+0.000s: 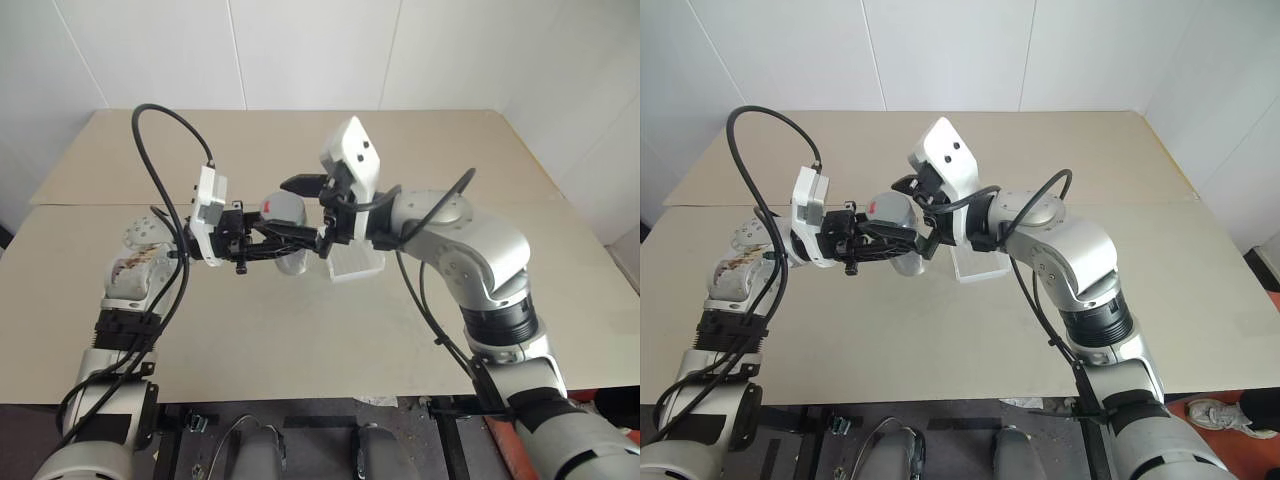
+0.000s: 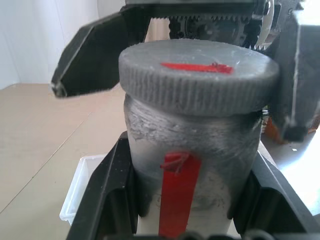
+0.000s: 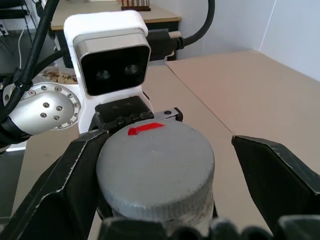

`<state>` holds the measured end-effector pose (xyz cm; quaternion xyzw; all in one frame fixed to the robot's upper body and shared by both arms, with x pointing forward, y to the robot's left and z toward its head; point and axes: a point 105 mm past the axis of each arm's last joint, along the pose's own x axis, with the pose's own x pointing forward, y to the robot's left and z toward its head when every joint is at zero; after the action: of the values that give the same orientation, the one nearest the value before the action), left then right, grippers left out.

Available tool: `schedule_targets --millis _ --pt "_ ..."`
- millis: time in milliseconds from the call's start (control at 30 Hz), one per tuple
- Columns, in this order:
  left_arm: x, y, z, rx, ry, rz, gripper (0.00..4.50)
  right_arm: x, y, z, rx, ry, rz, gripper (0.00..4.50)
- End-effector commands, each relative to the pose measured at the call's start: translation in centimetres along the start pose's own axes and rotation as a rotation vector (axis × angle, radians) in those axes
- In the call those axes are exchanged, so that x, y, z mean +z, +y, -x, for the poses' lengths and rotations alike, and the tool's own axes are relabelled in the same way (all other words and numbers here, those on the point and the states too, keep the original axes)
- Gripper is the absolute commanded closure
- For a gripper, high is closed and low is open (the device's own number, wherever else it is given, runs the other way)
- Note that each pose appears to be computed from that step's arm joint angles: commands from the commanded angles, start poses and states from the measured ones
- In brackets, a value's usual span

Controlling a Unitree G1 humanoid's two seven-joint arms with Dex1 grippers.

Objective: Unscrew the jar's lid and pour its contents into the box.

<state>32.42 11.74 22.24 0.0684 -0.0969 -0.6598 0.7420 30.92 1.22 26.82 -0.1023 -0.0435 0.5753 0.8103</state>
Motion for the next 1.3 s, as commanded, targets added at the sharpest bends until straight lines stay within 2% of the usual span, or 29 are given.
schedule_targets --millis 33,100,133,333,533,767,933,1000,1033,1133,1300 --pt "1.2 0.1 0.1 -0.008 -0.019 -0.052 2.58 1.5 -0.1 0.0 -0.003 -0.043 0.046 0.92" --pt "1.1 -0.1 0.1 -0.015 -0.014 -0.05 2.58 1.7 -0.1 0.0 -0.001 -0.053 0.052 1.57" --pt "1.1 -0.1 0.2 -0.018 -0.012 -0.047 2.58 1.8 -0.1 0.0 -0.001 -0.059 0.056 1.7" --pt "0.6 -0.5 0.4 -0.068 0.003 -0.017 2.58 2.7 0.4 0.7 0.062 -0.132 0.111 1.7" --pt "0.7 -1.1 -0.2 -0.182 0.006 -0.005 2.58 2.5 2.8 2.3 0.386 -0.199 0.156 1.7" --pt "1.6 -2.3 -1.5 -0.343 0.014 0.011 2.58 1.6 2.9 2.3 0.665 -0.196 0.156 1.7" --pt "1.5 -2.8 -1.8 -0.371 0.02 -0.001 2.58 1.1 1.9 1.4 0.662 -0.176 0.184 1.7" --pt "1.4 -2.7 -1.5 -0.349 0.014 0.0 2.58 1.3 1.6 1.3 0.63 -0.189 0.179 1.0" --pt "1.3 -2.6 -1.4 -0.338 0.013 0.001 2.58 1.3 1.4 1.3 0.619 -0.194 0.177 0.87" --pt "0.9 -2.2 -0.5 -0.251 0.022 -0.001 2.58 1.3 0.6 2.0 0.513 -0.207 0.205 0.05" --pt "0.3 -1.5 1.6 -0.096 0.032 0.017 2.58 1.4 0.0 4.0 0.36 -0.224 0.208 0.05"
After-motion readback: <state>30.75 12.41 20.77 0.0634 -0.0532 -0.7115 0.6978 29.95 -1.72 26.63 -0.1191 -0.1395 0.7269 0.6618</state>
